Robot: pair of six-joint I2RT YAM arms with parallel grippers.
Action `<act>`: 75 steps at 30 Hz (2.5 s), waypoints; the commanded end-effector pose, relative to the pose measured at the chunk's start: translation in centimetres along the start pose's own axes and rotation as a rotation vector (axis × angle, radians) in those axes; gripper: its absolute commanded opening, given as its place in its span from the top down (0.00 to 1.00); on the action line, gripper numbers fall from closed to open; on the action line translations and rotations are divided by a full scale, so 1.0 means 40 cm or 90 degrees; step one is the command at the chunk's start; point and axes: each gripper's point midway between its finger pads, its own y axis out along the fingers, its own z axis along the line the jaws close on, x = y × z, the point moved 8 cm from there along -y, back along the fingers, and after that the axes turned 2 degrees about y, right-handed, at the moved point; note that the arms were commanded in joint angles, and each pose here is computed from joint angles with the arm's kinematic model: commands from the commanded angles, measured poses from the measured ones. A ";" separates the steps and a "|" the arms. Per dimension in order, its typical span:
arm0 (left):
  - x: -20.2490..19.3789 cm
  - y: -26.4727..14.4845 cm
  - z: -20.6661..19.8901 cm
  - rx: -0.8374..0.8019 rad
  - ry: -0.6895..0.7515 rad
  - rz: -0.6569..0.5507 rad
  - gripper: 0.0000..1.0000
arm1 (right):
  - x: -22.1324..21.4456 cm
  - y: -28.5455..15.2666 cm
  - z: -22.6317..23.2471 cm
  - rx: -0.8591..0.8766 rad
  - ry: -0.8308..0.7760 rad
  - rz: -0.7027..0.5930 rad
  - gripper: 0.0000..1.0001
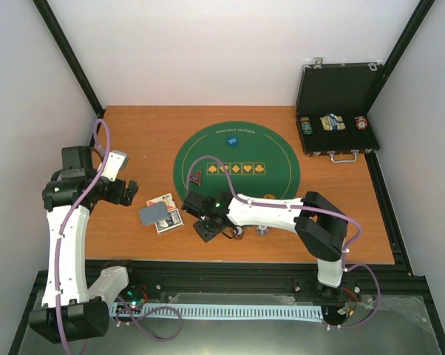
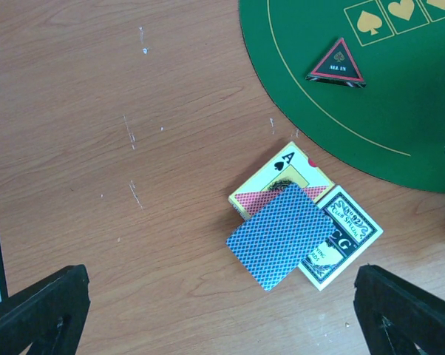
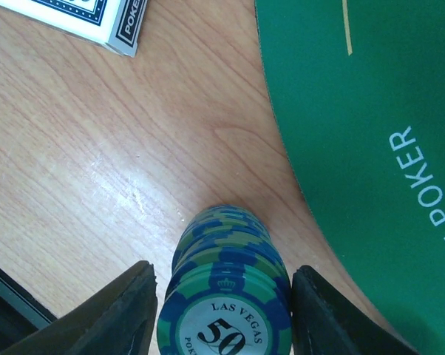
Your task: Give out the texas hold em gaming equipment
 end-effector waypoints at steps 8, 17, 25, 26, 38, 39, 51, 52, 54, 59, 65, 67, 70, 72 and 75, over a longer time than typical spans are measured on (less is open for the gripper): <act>0.006 -0.017 0.000 0.007 0.009 -0.018 0.00 | 0.005 -0.019 0.009 -0.013 -0.013 -0.013 0.51; 0.007 -0.019 0.002 0.010 0.011 -0.019 0.00 | 0.009 -0.022 0.010 -0.013 -0.014 -0.017 0.52; 0.009 -0.021 0.002 0.012 0.011 -0.022 0.00 | 0.005 -0.016 0.008 -0.015 -0.016 -0.016 0.56; 0.009 -0.021 0.003 0.013 0.011 -0.022 0.00 | 0.006 -0.016 0.008 -0.014 -0.015 -0.017 0.60; 0.013 -0.027 0.003 0.016 0.013 -0.027 0.00 | 0.037 -0.065 0.017 0.002 -0.015 -0.049 0.83; 0.013 -0.027 0.003 0.016 0.013 -0.027 0.00 | 0.046 -0.075 0.018 0.001 -0.015 -0.054 0.85; 0.019 -0.030 0.009 0.026 0.010 -0.026 0.00 | 0.189 -0.093 -0.049 -0.017 0.009 -0.089 0.89; 0.019 -0.030 0.010 0.026 0.009 -0.024 0.00 | 0.203 -0.082 -0.060 -0.022 0.014 -0.088 0.89; 0.021 -0.030 0.010 0.025 0.007 -0.023 0.00 | 0.230 -0.056 -0.081 -0.028 0.022 -0.085 0.90; 0.026 -0.032 0.011 0.024 0.010 -0.024 0.00 | 0.293 0.014 -0.128 -0.034 0.047 -0.076 0.89; 0.030 -0.032 0.014 0.026 0.015 -0.024 0.00 | 0.331 0.101 -0.167 -0.036 0.072 -0.052 0.89; 0.030 -0.032 0.014 0.027 0.017 -0.024 0.00 | 0.331 0.125 -0.172 -0.036 0.076 -0.041 0.89; 0.029 -0.029 0.015 0.028 0.019 -0.023 0.00 | 0.327 0.141 -0.184 -0.040 0.081 -0.034 0.89; 0.028 -0.026 0.015 0.027 0.019 -0.022 0.00 | 0.324 0.151 -0.195 -0.044 0.083 -0.028 0.88; 0.026 -0.023 0.015 0.025 0.018 -0.019 0.00 | 0.318 0.162 -0.211 -0.049 0.085 -0.020 0.88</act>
